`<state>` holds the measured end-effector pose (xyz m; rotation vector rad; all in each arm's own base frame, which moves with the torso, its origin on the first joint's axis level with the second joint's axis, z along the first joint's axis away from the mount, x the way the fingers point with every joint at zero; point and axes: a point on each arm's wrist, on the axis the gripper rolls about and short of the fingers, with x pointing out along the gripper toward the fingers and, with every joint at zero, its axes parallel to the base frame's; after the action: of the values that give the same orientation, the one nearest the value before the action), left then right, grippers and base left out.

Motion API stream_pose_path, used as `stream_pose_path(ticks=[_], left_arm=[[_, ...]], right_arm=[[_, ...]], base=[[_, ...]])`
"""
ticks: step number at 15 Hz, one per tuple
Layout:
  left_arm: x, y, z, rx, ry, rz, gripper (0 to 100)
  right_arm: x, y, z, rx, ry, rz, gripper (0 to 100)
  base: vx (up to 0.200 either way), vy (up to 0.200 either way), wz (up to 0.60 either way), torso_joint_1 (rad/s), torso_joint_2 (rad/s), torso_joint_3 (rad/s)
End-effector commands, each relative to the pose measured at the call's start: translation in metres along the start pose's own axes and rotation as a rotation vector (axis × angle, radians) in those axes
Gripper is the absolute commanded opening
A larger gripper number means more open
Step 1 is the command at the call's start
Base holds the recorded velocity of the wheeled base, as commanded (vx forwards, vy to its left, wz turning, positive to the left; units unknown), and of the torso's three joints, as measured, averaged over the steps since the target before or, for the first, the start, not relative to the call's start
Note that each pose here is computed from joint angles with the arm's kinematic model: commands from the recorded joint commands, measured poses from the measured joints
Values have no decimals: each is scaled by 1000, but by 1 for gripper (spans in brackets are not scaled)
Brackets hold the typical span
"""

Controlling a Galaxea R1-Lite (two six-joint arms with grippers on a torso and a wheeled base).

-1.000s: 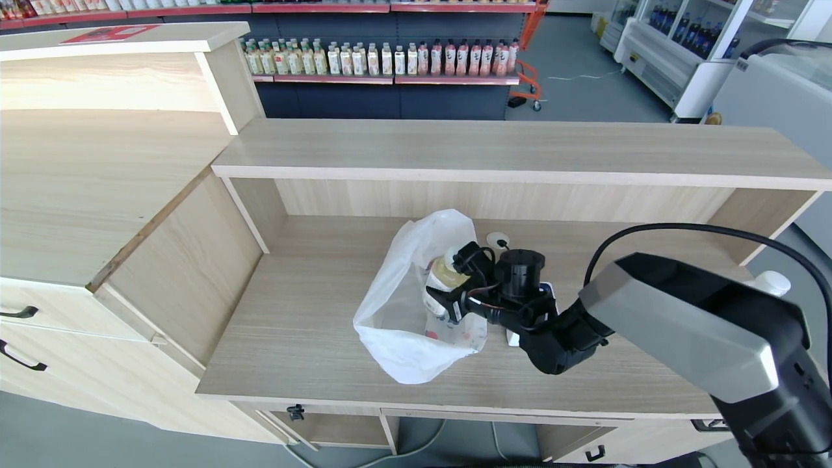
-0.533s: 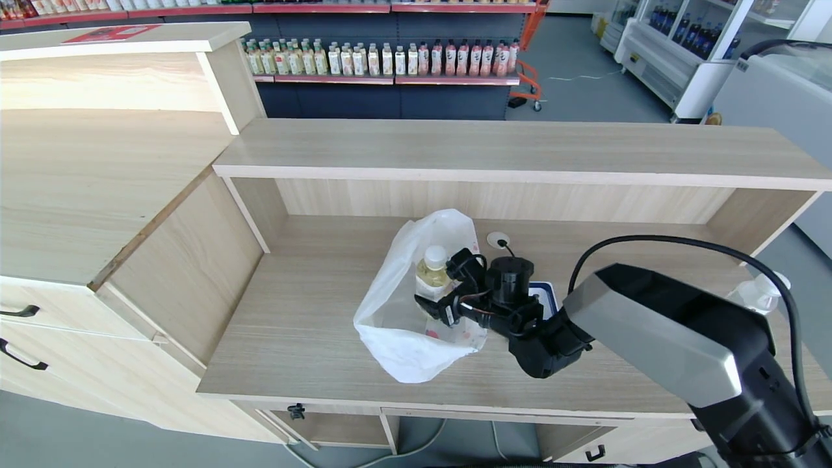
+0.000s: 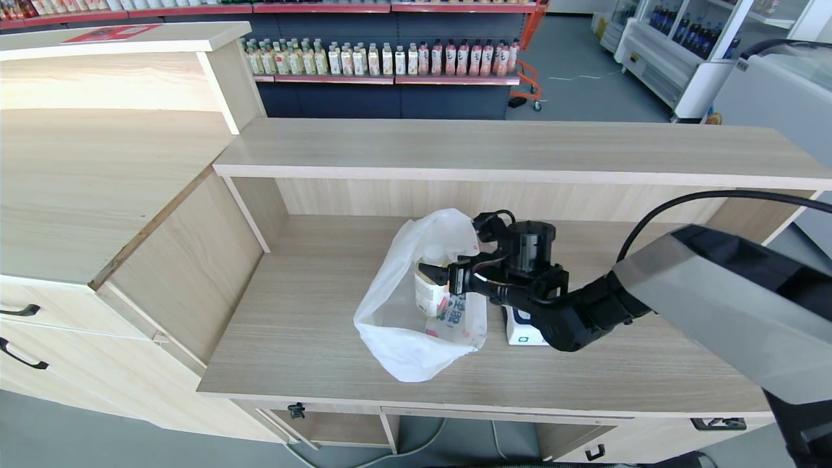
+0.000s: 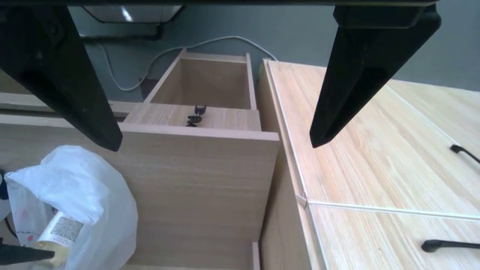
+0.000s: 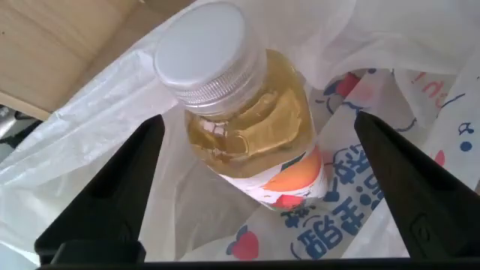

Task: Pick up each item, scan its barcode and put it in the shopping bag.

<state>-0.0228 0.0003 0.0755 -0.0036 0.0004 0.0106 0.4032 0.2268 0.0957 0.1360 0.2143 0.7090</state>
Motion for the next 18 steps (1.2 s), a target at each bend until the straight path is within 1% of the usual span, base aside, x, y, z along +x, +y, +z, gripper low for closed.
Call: stream_pose_path(ticks=[1,3,4,5,6,7,8,9,10,12,14,16,18], left_arm=[[0,0,0,1,0,2,100],[0,0,0,1,0,0,100],[0,0,0,1,0,0,100],[0,0,0,-1,0,2,100],[0,0,0,-1,0,0,100],[0,0,0,-1,0,0,100],[0,0,0,-1,0,0,100],[0,0,0,1,0,0,100],[0,0,0,-1,0,0,100],[0,0,0,1,0,0,100],[0,0,0,-1,0,0,100],[0,0,0,1,0,0,100],[0,0,0,1,0,0,100]], right_arm=[[-52,9,56,50,-26,-21,100],[-97,7,75,58,-42,-64,100],[-97,7,75,58,-42,-64,100],[-174,14,84,51,-12,-128,100],[-213,19,87,39,-7,-180,100],[-248,24,82,36,6,-301,100],[-272,27,73,38,13,-419,100],[-309,33,53,54,18,-551,100],[-338,42,37,54,-2,-559,100],[-370,54,13,45,-27,-570,100],[-401,60,-6,8,-33,-649,100],[-427,72,-27,-11,-54,-694,100],[-442,81,-51,-10,-58,-701,100]], base=[[0,0,0,0,0,0],[0,0,0,0,0,0],[0,0,0,0,0,0],[0,0,0,0,0,0],[0,0,0,0,0,0],[0,0,0,0,0,0],[0,0,0,0,0,0],[0,0,0,0,0,0],[0,0,0,0,0,0],[0,0,0,0,0,0],[0,0,0,0,0,0],[0,0,0,0,0,0],[0,0,0,0,0,0]])
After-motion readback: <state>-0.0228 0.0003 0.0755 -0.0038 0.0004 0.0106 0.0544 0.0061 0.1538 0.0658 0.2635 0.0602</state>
